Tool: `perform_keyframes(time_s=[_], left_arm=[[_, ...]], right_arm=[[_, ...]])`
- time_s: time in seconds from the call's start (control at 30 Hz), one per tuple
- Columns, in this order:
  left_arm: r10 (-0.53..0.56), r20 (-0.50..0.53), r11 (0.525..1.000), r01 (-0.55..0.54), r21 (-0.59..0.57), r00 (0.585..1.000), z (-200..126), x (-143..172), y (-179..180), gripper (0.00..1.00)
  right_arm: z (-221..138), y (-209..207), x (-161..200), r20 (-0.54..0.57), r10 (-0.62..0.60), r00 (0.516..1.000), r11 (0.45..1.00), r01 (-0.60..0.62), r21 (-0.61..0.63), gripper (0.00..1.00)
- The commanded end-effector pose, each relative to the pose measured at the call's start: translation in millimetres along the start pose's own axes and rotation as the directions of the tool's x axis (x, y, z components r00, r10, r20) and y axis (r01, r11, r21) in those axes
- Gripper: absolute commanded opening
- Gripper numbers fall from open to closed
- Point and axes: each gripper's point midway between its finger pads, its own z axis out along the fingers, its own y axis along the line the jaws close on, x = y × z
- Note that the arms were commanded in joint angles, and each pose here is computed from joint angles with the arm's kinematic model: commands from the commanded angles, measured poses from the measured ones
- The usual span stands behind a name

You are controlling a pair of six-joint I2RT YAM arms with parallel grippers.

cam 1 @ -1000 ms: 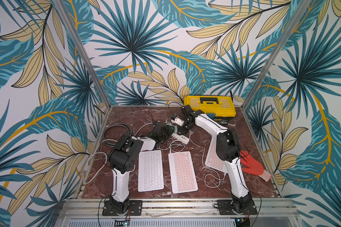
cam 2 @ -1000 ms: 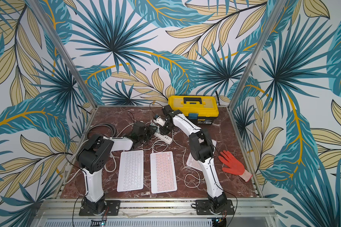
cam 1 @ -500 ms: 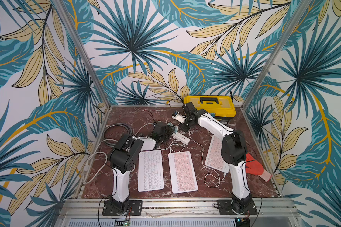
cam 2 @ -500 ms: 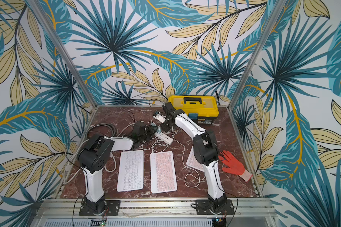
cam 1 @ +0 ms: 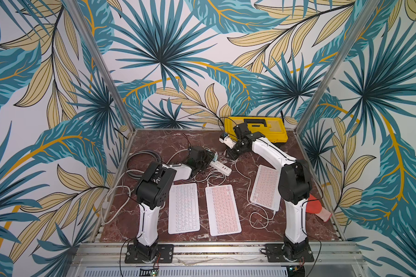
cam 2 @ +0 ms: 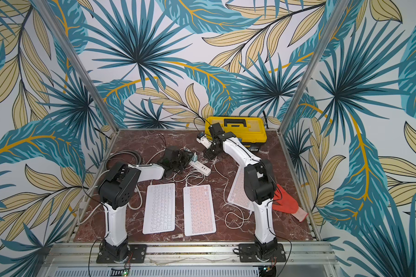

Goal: Unplug the wireless keyboard
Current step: Remove the plug from the socket.

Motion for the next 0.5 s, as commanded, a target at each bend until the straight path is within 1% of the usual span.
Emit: perform_keyframes(time_s=[0.0,0.13,0.27,0.47], left_arm=[[-0.028,-0.04,0.956,0.015,-0.295,0.999,-2.0,10.8,93.6,0.53],[0.018,-0.061,0.971,-0.031,-0.236,0.998,-9.2,8.4,67.9,0.57],[0.098,-0.073,0.981,-0.109,-0.163,0.992,-21.7,5.4,37.0,0.63],[0.225,-0.117,0.973,-0.23,-0.026,0.967,-47.0,11.7,-10.5,0.66]], right_arm=[[-22.0,16.3,-1.8,0.056,0.101,0.993,0.988,-0.094,-0.119,0.18],[-30.6,23.6,12.5,0.044,0.163,0.986,0.97,-0.152,-0.189,0.18],[-39.8,33.3,20.1,0.061,0.191,0.98,0.957,-0.173,-0.233,0.19],[-50.5,43.7,26.1,0.099,0.242,0.965,0.93,-0.203,-0.305,0.19]])
